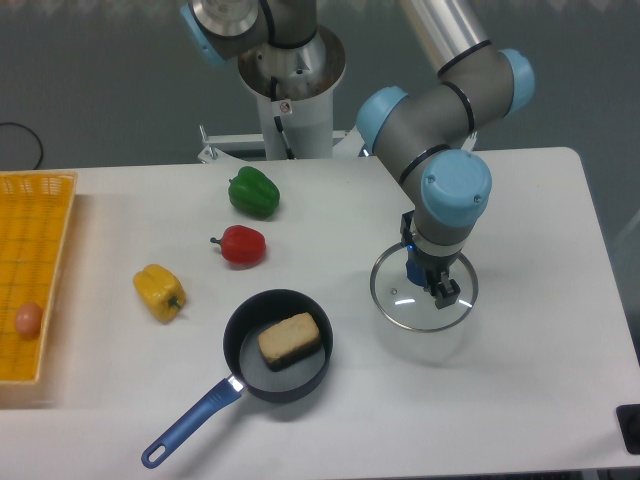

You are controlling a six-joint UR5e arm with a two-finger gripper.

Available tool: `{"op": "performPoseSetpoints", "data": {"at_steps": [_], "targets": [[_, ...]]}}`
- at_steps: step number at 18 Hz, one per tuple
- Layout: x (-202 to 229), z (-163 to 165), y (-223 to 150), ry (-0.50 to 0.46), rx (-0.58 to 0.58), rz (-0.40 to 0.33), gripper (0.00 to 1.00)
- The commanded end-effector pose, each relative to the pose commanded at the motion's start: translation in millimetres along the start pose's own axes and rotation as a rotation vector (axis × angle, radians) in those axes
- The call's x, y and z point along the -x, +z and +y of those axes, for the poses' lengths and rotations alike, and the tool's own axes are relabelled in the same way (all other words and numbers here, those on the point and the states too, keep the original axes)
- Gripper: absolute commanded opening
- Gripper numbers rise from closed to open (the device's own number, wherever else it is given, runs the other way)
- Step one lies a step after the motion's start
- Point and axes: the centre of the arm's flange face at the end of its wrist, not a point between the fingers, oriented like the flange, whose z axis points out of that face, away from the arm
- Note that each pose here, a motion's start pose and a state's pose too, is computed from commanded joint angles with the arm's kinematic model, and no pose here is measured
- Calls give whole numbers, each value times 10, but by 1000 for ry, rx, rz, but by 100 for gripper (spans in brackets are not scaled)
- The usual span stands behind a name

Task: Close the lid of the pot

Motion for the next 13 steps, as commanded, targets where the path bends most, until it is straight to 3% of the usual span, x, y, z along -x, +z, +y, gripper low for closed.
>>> {"op": "performPoseSetpoints", "data": {"at_steps": [13], "targets": [[-48,-158,-120,-43,-4,29,60]]}}
